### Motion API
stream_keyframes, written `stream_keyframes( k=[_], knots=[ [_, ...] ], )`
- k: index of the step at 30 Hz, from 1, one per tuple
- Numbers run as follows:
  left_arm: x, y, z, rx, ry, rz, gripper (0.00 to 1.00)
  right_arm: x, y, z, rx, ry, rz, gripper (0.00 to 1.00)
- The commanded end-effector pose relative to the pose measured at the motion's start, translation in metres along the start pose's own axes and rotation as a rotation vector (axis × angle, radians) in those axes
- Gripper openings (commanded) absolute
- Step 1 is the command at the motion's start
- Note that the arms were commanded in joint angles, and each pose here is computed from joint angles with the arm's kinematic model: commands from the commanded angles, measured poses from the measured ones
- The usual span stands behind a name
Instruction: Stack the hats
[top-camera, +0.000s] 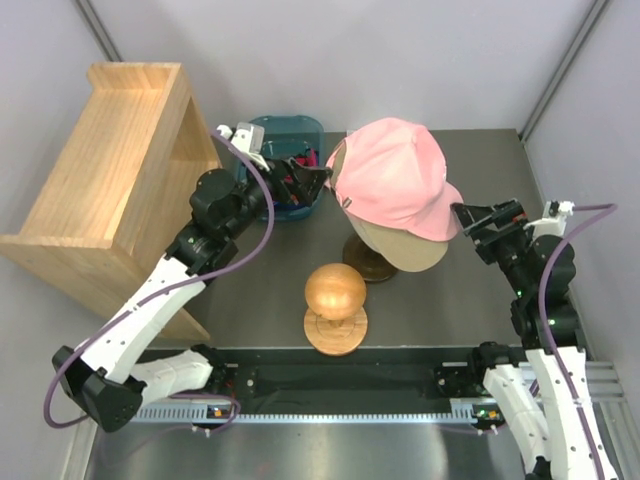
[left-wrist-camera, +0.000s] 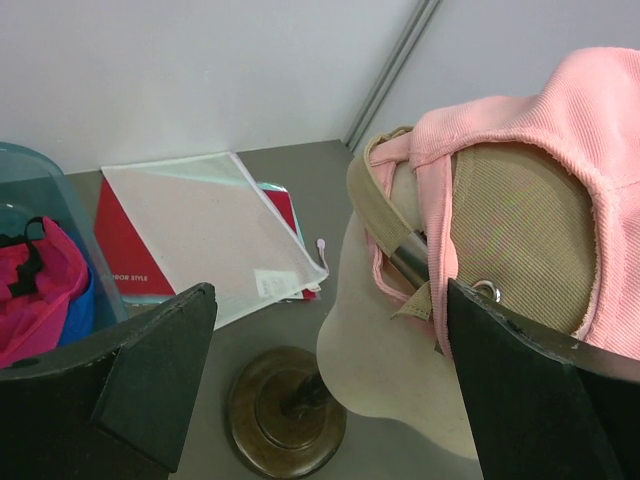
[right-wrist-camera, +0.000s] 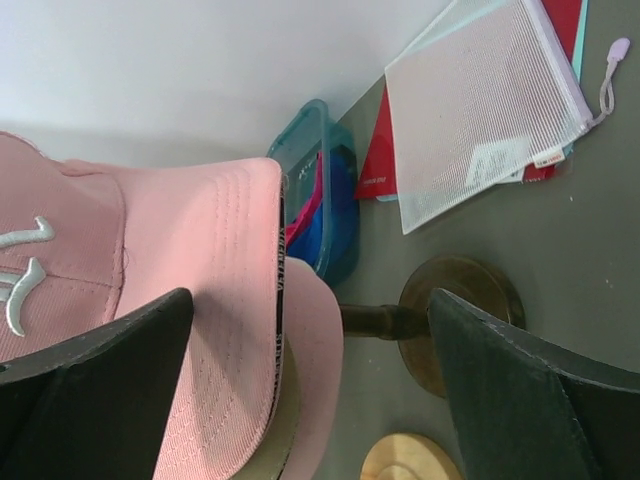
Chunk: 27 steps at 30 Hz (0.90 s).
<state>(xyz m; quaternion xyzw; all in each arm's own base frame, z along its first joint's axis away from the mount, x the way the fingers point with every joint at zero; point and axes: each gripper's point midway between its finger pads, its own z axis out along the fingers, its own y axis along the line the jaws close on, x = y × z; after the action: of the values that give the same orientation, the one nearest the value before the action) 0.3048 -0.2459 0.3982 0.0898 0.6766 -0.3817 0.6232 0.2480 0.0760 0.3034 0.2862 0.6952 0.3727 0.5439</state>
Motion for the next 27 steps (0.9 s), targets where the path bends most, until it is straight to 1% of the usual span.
stream_keyframes(
  k=[1, 2, 3, 5, 9, 13, 20, 21, 27],
  knots=[
    [0.055, 0.017, 0.008, -0.040, 0.188, 0.025, 0.99, 0.012, 0.010, 0.012, -0.070, 0.063, -0.015, 1.00],
    [0.055, 0.020, 0.013, -0.052, 0.185, 0.023, 0.99, 0.012, 0.011, 0.016, -0.071, 0.062, -0.009, 1.00],
    [0.045, 0.017, 0.017, -0.054, 0.158, 0.014, 0.99, 0.009, 0.016, 0.018, -0.090, 0.053, -0.005, 1.00],
    [0.035, 0.023, 0.025, -0.099, 0.125, 0.002, 0.99, 0.005, 0.021, 0.021, -0.101, 0.048, -0.005, 1.00],
    [0.011, 0.013, 0.031, -0.075, 0.053, -0.012, 0.99, -0.001, 0.032, 0.022, -0.141, 0.030, -0.016, 1.00],
    [-0.001, -0.002, 0.033, -0.019, 0.043, -0.029, 0.99, 0.000, 0.037, 0.024, -0.173, 0.038, -0.016, 1.00],
    [-0.020, -0.013, 0.042, 0.001, 0.001, -0.099, 0.99, -0.001, 0.038, 0.023, -0.181, 0.034, -0.023, 1.00],
    [-0.031, -0.019, 0.044, 0.023, -0.035, -0.107, 0.99, 0.000, 0.038, 0.024, -0.179, 0.036, -0.022, 1.00],
    [-0.040, -0.018, 0.043, 0.005, -0.062, -0.122, 0.99, -0.004, 0.037, 0.022, -0.163, 0.015, -0.038, 1.00]
  ],
)
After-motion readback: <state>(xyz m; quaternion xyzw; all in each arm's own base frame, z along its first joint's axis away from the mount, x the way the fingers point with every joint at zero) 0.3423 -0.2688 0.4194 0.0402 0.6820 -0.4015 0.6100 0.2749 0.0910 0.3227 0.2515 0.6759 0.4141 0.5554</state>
